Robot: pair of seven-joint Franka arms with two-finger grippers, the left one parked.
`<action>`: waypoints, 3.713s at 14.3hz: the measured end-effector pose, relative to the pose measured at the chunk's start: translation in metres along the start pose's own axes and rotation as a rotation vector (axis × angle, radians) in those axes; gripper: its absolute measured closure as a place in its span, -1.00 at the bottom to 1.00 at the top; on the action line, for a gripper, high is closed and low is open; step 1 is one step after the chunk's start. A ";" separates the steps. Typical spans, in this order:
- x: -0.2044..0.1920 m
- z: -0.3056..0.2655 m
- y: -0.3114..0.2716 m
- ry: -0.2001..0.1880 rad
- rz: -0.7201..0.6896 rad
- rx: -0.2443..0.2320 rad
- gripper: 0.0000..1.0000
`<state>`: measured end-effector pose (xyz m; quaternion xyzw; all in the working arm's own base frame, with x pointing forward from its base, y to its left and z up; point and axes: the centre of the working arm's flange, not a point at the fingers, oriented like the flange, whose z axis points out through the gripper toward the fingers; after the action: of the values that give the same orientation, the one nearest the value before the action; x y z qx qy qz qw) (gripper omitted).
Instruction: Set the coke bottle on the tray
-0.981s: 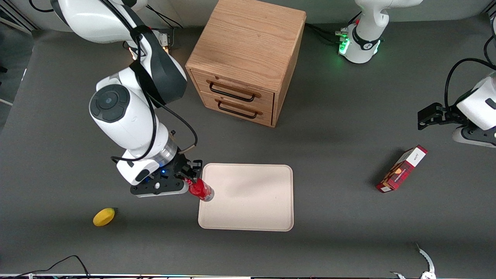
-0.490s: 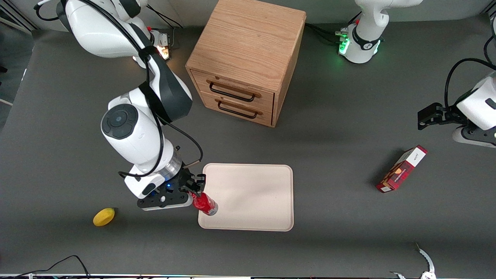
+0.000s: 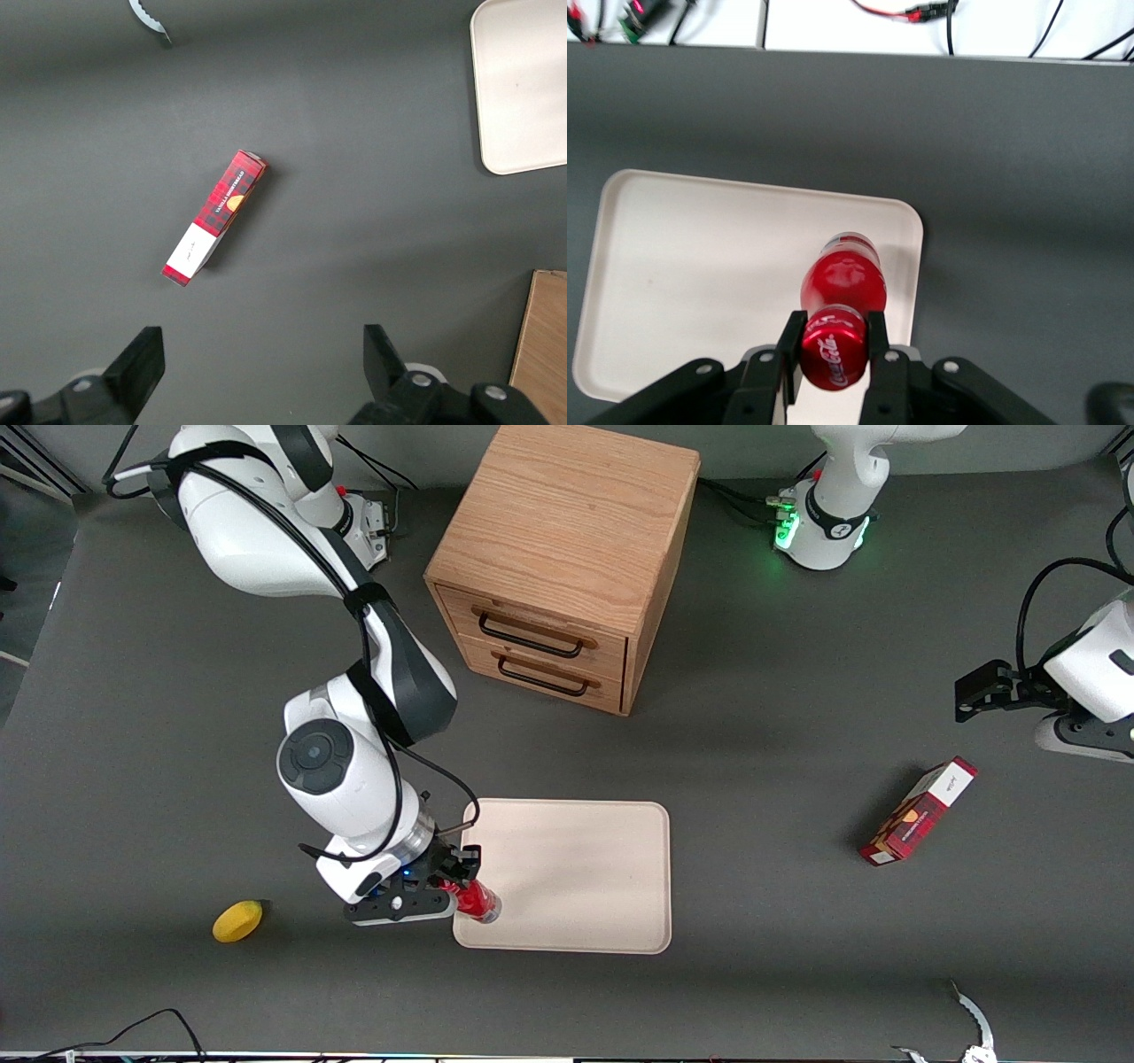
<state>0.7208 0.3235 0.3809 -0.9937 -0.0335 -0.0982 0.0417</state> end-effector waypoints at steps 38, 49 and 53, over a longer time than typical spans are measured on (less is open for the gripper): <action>-0.033 -0.223 0.243 -0.235 0.090 -0.056 -1.00; -0.064 -0.262 0.257 -0.240 0.066 -0.063 -1.00; -0.085 -0.279 0.244 -0.216 0.065 -0.074 -1.00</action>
<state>0.6021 0.0506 0.6179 -0.9999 -0.0020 0.0097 0.0041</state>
